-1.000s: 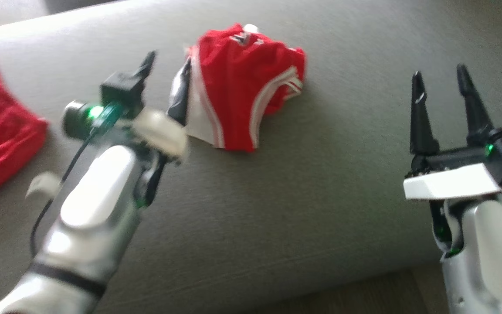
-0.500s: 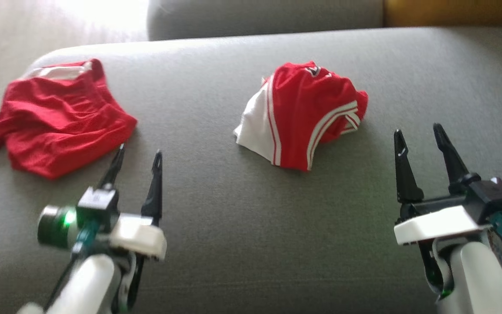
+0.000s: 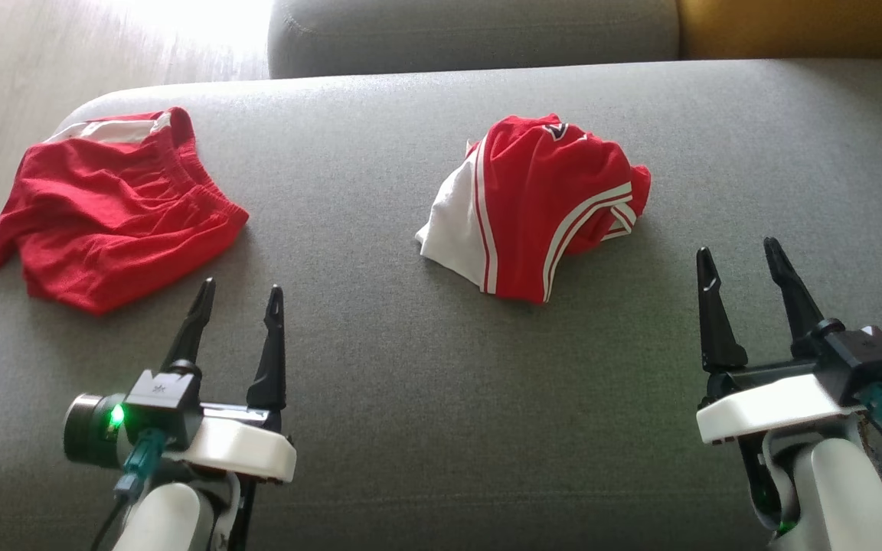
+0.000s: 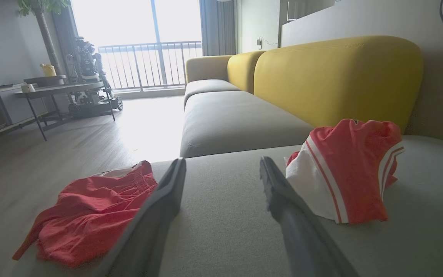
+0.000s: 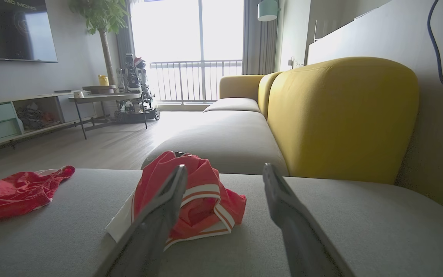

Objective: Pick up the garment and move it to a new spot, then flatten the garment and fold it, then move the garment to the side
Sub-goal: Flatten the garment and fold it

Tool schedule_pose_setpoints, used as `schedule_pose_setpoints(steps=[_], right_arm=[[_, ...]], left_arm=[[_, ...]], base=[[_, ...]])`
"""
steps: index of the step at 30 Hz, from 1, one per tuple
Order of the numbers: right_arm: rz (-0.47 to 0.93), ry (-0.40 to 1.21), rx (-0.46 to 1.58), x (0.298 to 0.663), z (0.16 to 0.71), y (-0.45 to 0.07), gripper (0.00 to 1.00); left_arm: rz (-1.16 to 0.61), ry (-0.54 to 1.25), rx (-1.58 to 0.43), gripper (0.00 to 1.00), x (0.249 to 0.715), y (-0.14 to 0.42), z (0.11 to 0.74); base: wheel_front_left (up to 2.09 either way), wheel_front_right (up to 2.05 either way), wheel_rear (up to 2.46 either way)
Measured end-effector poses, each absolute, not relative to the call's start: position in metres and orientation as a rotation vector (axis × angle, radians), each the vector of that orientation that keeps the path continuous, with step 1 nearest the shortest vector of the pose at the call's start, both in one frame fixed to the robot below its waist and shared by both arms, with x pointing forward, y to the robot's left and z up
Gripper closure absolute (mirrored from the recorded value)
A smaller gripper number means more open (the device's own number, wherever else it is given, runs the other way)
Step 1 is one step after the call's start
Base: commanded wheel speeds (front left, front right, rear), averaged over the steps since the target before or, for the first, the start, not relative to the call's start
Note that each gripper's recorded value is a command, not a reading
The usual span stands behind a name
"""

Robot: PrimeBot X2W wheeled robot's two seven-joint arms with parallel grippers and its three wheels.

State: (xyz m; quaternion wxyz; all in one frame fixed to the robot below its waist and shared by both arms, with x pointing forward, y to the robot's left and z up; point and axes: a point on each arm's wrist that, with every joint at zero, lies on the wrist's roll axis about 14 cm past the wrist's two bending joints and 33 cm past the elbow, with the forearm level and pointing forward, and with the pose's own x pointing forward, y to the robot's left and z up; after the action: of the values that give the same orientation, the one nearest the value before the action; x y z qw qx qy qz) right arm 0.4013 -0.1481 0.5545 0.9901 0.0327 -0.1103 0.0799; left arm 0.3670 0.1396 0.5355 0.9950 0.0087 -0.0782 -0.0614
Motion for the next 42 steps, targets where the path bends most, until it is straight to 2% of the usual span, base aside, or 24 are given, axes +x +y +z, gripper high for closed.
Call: schedule_pose_setpoints(steps=[8, 18, 27, 32, 33, 34, 38, 42], right_arm=[[0.165, -0.185, 0.078, 0.403, 0.542, -0.146, 0.0], [0.317, 0.01, 0.167, 0.427, 0.491, -0.086, 0.0], [0.37, 0.216, 0.229, 0.451, 0.437, -0.052, 0.0], [0.398, 0.274, 0.231, 0.459, 0.42, -0.035, 0.0], [0.406, 0.28, 0.235, 0.461, 0.418, -0.031, 0.14], [0.417, 0.278, 0.229, 0.463, 0.419, -0.027, 1.0], [0.49, 0.199, 0.103, 0.47, 0.436, -0.011, 1.0], [0.504, 0.113, 0.13, 0.475, 0.468, -0.005, 1.0]], left_arm=[[-0.145, -0.152, 0.007, 0.0, 0.37, 0.135, 0.533], [-0.125, -0.086, -0.009, 0.0, 0.368, 0.139, 0.511], [-0.053, -0.053, -0.012, 0.0, 0.366, 0.161, 0.502], [-0.007, -0.039, -0.004, 0.0, 0.364, 0.175, 0.498], [0.003, -0.041, -0.004, 0.0, 0.364, 0.178, 0.499], [0.01, -0.042, -0.004, 0.0, 0.364, 0.18, 0.5], [0.033, -0.056, -0.009, 0.0, 0.361, 0.187, 0.504], [0.043, -0.088, -0.014, 0.0, 0.358, 0.191, 0.514]], base=[[0.0, 0.0, 0.0], [0.0, 0.0, 0.0], [0.0, 0.0, 0.0], [0.0, 0.0, 0.0], [0.0, 0.0, 0.0], [0.0, 0.0, 0.0], [0.0, 0.0, 0.0], [0.0, 0.0, 0.0]])
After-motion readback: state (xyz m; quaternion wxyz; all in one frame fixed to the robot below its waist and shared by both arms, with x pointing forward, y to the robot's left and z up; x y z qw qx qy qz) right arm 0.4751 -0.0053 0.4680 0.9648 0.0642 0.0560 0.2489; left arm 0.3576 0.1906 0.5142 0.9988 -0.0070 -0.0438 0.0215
